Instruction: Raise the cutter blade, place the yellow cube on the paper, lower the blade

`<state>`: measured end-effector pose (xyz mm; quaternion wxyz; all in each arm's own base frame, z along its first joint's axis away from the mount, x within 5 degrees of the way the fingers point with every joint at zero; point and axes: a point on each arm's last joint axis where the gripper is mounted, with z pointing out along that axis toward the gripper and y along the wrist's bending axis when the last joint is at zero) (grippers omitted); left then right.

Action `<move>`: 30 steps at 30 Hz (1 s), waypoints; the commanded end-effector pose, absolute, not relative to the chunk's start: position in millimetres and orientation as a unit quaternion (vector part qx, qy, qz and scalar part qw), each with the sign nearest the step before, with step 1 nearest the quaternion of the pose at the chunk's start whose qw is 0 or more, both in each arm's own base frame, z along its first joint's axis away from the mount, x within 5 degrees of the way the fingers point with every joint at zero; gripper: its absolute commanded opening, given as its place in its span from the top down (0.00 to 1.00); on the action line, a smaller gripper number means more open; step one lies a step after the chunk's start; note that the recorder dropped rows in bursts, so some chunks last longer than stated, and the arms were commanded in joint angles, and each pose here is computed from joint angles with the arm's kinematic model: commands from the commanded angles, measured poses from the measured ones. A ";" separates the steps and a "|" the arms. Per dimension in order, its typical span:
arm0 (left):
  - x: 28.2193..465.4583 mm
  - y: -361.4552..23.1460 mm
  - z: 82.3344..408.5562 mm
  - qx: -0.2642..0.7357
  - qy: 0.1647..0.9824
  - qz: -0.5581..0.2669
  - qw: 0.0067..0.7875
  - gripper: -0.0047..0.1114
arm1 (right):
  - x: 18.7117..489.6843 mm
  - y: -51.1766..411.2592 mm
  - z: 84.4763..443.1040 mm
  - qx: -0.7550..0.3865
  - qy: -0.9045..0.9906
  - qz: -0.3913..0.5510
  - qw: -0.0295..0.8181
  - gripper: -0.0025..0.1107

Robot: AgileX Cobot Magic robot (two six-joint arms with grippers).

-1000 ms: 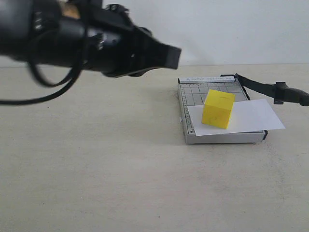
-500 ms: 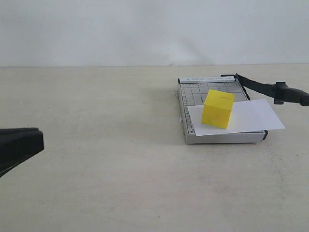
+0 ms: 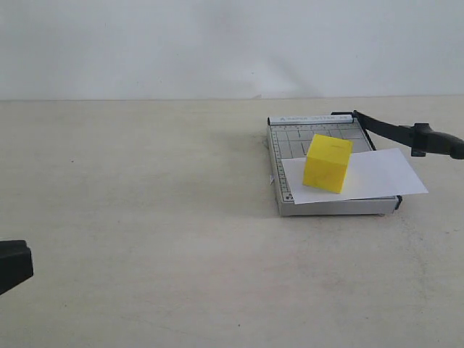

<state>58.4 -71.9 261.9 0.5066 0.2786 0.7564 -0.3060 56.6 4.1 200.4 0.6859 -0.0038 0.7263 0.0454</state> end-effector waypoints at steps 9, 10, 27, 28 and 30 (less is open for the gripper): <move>43.1 -50.3 225.4 0.281 0.689 -0.292 0.601 0.92 | 56.3 4.0 201.5 -0.004 0.721 0.045 0.691 0.98; 41.8 -48.4 222.3 0.277 0.683 -0.293 0.609 0.92 | 56.3 4.0 201.5 -0.004 0.721 0.045 0.691 0.98; 37.4 -42.4 203.3 0.285 0.656 -0.279 0.641 0.92 | 56.3 4.0 201.5 -0.004 0.721 0.045 0.691 0.98; 37.6 -42.2 203.9 0.275 0.657 -0.285 0.641 0.92 | 56.3 4.0 201.5 -0.004 0.721 0.045 0.691 0.98; 38.4 -41.5 205.0 0.241 0.666 -0.306 0.636 0.92 | 56.3 4.0 201.5 -0.004 0.721 0.045 0.691 0.98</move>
